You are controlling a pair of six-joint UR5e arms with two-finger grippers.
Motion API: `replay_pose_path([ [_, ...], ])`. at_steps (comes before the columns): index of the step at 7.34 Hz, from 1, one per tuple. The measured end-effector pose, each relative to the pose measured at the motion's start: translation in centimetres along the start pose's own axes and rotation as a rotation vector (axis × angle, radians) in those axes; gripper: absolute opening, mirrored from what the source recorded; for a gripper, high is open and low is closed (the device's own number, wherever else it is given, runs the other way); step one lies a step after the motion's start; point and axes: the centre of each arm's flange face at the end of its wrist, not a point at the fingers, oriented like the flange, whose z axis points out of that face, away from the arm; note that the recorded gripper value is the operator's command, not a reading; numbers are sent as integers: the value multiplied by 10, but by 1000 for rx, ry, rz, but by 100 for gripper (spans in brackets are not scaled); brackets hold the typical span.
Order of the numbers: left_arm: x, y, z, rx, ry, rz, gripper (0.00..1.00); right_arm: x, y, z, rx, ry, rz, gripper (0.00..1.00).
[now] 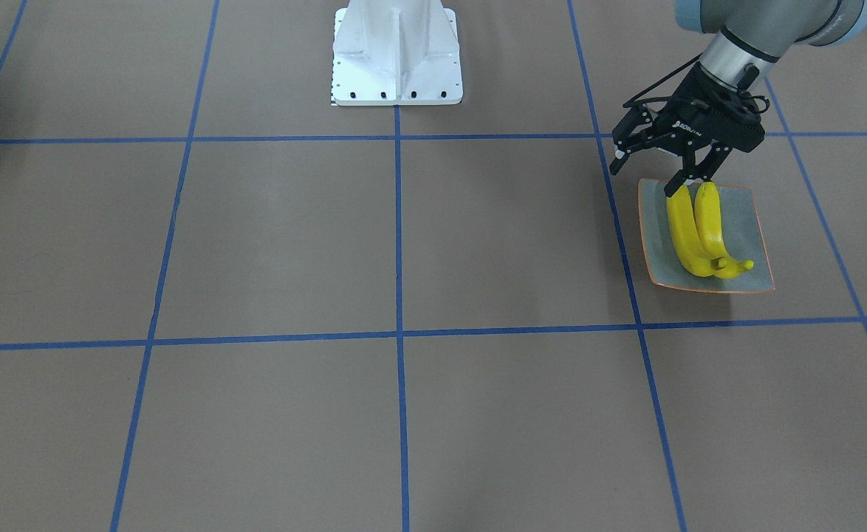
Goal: Transfer all bananas from basket to plate
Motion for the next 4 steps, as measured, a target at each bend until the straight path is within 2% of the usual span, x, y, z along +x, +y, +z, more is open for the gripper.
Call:
replay_pose_path([
  [2, 0, 0, 0, 0, 0, 0, 100, -2, -32, -30, 9, -33, 33, 0],
  [4, 0, 0, 0, 0, 1, 0, 100, -5, -68, -82, -3, -37, 93, 0],
])
